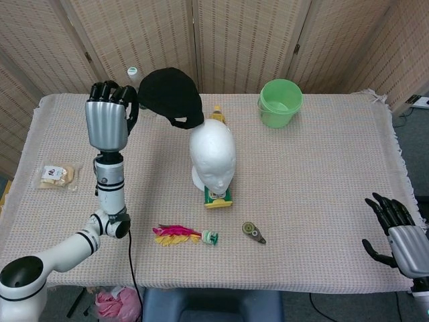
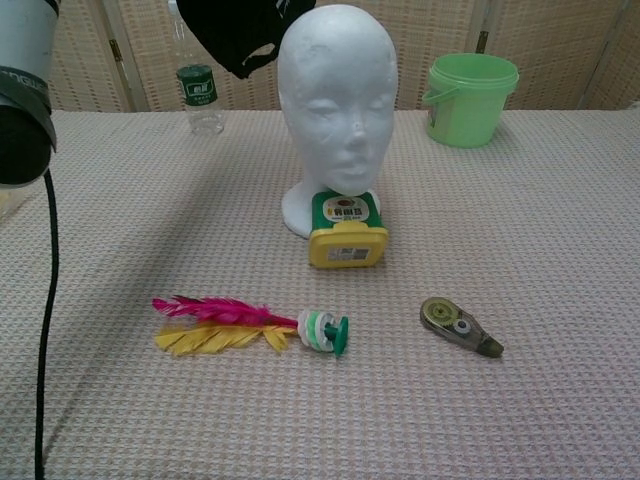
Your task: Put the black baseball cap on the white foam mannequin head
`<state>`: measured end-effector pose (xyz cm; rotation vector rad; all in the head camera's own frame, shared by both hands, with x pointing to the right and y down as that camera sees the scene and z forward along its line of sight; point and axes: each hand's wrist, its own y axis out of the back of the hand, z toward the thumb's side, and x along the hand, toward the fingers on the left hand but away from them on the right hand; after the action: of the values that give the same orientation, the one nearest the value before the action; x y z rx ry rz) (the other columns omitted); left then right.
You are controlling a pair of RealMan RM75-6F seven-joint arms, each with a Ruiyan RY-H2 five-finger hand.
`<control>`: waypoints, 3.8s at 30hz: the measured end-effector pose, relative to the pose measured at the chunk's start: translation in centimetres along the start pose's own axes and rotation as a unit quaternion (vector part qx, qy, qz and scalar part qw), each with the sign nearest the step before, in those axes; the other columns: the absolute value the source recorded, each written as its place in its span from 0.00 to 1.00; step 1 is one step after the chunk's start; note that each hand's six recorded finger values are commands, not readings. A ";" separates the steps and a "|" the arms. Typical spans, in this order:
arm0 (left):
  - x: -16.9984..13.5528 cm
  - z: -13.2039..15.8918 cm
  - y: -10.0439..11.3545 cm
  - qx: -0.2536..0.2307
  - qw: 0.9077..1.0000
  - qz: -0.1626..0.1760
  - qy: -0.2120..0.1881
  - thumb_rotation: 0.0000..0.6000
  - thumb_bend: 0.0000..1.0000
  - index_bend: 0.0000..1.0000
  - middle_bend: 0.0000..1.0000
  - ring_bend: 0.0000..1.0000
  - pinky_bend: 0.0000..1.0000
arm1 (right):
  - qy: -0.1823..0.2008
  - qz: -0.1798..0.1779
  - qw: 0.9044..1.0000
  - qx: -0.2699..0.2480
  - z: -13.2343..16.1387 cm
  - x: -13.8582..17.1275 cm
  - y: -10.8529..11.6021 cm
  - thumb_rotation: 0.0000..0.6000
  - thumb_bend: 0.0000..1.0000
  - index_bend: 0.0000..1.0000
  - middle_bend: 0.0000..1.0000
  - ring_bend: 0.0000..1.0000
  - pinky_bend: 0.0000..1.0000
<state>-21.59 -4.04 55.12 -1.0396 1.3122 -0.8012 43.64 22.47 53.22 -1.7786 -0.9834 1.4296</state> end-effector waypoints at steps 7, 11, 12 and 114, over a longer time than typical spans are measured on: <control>0.9 1.5 -1.8 -0.005 1.000 -0.018 -0.013 1.00 0.51 0.58 0.71 0.45 0.46 | -0.002 0.013 1.000 -0.002 -0.1 -0.6 -0.4 1.00 0.29 0.00 0.00 0.00 0.00; 1.5 2.6 -2.5 -0.009 0.999 -0.023 -0.023 1.00 0.51 0.58 0.71 0.45 0.46 | -0.006 0.016 1.000 -0.003 -0.3 -0.8 -0.4 1.00 0.29 0.00 0.00 0.00 0.00; 1.8 3.1 -2.6 -0.012 0.999 -0.024 -0.027 1.00 0.51 0.58 0.71 0.45 0.46 | -0.007 0.018 1.000 -0.003 -0.4 -0.8 -0.5 1.00 0.29 0.00 0.00 0.00 0.00; -13.7 14.8 6.2 0.067 0.983 -0.043 -0.163 1.00 0.51 0.62 0.78 0.49 0.51 | 0.066 0.033 0.997 -0.017 1.3 1.8 -0.1 1.00 0.30 0.00 0.00 0.00 0.00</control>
<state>-9.21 13.04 53.76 -1.0732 0.9276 -0.7371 42.59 24.12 52.13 -1.9202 -0.8930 1.3232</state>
